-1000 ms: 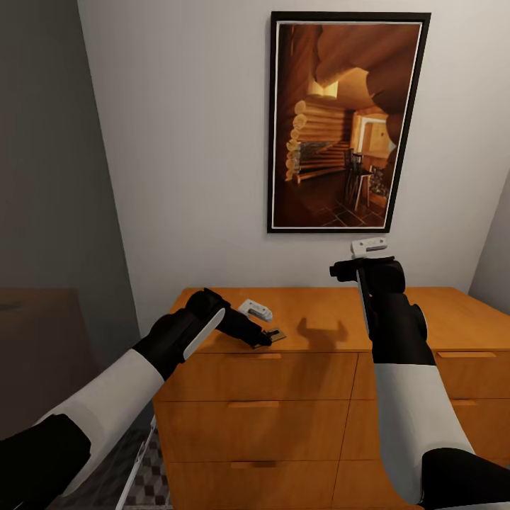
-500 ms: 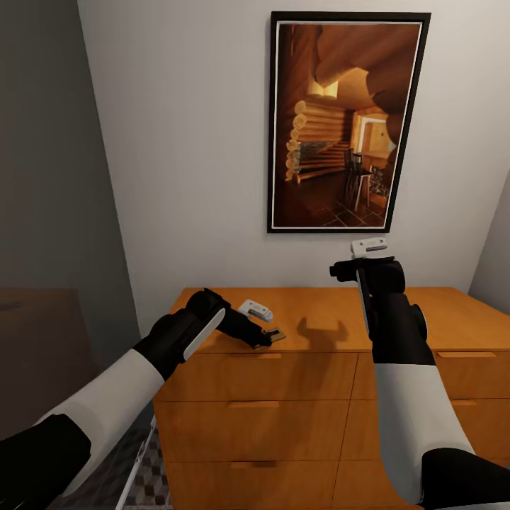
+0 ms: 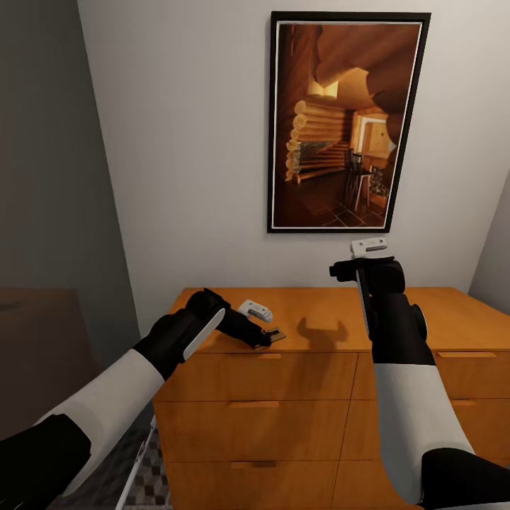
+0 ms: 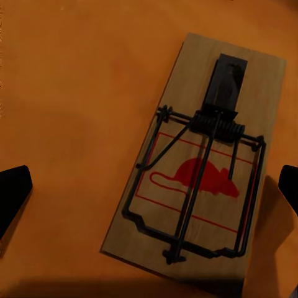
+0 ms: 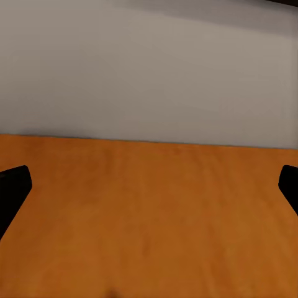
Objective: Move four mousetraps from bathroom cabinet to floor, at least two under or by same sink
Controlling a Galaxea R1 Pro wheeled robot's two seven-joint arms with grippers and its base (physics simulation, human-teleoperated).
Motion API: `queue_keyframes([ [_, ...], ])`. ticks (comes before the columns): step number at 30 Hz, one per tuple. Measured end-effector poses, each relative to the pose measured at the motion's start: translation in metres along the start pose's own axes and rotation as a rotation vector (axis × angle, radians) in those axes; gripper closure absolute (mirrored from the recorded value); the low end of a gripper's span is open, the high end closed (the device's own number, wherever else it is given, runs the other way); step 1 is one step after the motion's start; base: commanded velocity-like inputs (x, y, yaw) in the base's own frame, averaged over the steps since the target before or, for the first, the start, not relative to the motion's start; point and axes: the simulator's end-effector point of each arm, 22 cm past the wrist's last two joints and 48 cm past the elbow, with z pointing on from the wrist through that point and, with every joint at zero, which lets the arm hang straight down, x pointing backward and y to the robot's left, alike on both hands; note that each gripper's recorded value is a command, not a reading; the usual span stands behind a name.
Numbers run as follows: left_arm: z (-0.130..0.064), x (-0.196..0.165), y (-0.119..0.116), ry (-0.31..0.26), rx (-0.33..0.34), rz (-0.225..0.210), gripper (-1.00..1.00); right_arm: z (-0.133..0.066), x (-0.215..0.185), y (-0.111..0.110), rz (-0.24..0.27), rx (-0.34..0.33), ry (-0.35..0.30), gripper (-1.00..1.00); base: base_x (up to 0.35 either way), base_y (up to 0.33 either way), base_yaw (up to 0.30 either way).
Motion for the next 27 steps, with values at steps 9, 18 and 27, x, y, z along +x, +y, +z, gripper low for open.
queue_keyframes([
  [9,-0.0001,-0.0012,-0.0004,-0.005,0.002,-0.001,-1.0,0.0,0.0,-0.0001,0.0,0.0,0.0,-1.0,0.0,0.0,0.0],
  [18,0.0002,-0.0012,-0.0002,-0.006,0.002,-0.002,-1.0,0.0001,0.0,-0.0002,0.0,0.0,0.0,-1.0,0.0,0.0,0.0],
  [27,0.0009,0.0001,0.0006,-0.002,0.002,-0.005,1.0,0.0,0.0,0.0001,0.0,-0.001,0.0,-1.0,0.0,0.0,0.0],
])
